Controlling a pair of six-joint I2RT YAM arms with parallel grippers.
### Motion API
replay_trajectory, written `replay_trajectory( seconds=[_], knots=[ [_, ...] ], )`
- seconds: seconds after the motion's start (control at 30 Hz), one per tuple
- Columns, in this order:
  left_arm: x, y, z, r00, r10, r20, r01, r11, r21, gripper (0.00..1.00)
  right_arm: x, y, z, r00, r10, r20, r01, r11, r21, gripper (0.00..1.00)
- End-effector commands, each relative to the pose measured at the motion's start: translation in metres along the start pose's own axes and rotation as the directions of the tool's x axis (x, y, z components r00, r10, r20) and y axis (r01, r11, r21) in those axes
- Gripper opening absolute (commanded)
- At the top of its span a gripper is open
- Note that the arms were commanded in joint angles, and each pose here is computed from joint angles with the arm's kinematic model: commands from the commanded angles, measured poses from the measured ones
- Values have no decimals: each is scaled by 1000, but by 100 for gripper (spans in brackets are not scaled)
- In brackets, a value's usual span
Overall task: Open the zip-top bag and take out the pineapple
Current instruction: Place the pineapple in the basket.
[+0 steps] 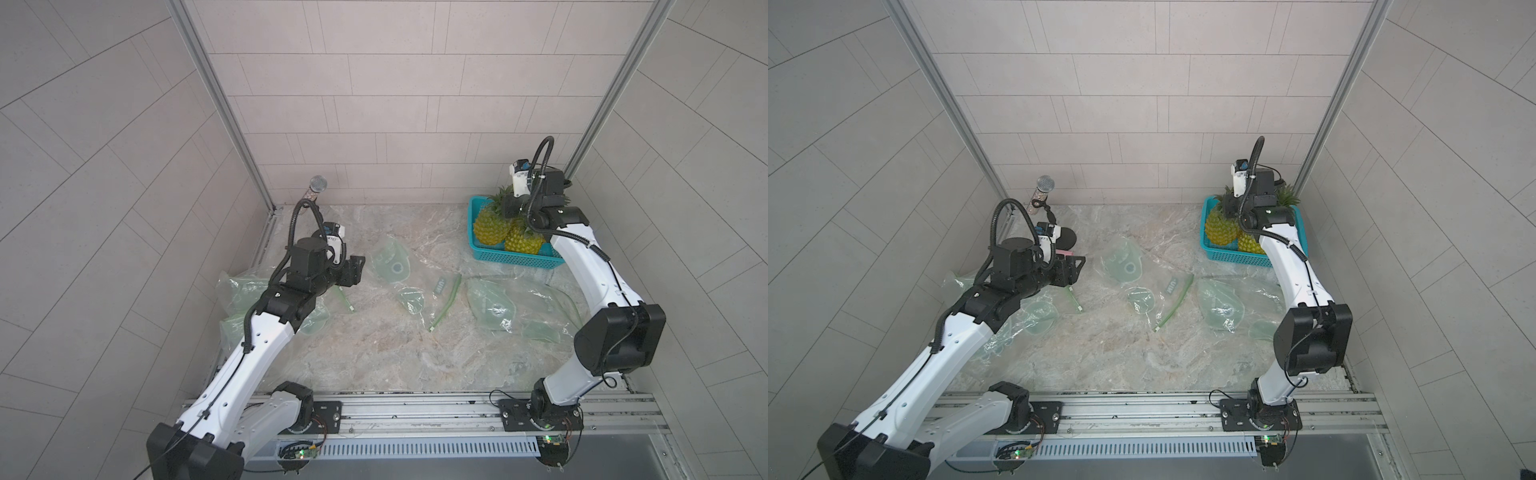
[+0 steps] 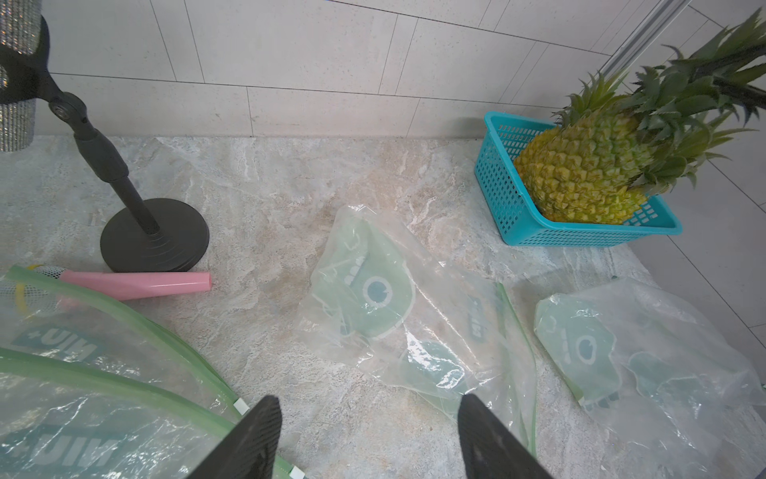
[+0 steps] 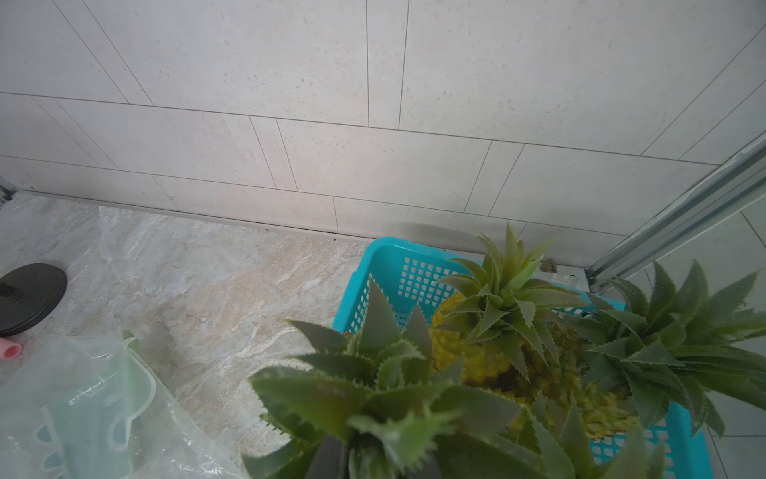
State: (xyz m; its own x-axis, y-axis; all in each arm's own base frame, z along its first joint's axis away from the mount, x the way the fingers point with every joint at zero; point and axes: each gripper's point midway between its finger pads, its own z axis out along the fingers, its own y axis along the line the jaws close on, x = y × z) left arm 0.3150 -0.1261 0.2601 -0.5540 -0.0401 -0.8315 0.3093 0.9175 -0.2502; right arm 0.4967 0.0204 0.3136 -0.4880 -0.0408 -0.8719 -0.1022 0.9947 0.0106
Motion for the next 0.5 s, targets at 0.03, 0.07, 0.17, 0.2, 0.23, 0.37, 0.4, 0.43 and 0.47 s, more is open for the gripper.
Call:
replay_trajectory(
  seconds=[0.03,0.07,0.17,0.2,0.23,0.37,0.4,0.43,0.47],
  knots=[
    [-4,3,-3,1000,5,29,-4,1000,-10,72,-52,-3,-15,987,-34,155,31,999,21,0],
    [-4,3,-3,1000,4,29,-3,1000,-9,72,-51,-4,-13,988,-35,151,32,999,21,0],
    [-4,3,-3,1000,4,31,-4,1000,-7,72,-47,-4,-6,991,-34,129,32,999,21,0],
    [-4,3,-3,1000,3,31,-3,1000,-9,72,-45,-4,-4,992,-32,120,30,999,20,0],
    [-4,4,-3,1000,2,30,-2,1000,-11,72,-43,-5,-1,993,-30,112,28,999,20,0],
    [-4,5,-3,1000,-2,30,2,1000,-12,72,-30,-7,12,998,-20,64,19,1000,24,0],
    [-4,5,-3,1000,-3,29,3,1000,-12,72,-26,-8,16,999,-15,51,14,1000,26,0],
    [-4,6,-3,1000,-3,27,4,1000,-14,72,-23,-8,19,999,-11,36,10,1000,25,0],
    [-4,6,-3,1000,-5,29,5,1000,-14,72,-19,-7,22,1000,-12,22,11,1000,22,0]
  ],
)
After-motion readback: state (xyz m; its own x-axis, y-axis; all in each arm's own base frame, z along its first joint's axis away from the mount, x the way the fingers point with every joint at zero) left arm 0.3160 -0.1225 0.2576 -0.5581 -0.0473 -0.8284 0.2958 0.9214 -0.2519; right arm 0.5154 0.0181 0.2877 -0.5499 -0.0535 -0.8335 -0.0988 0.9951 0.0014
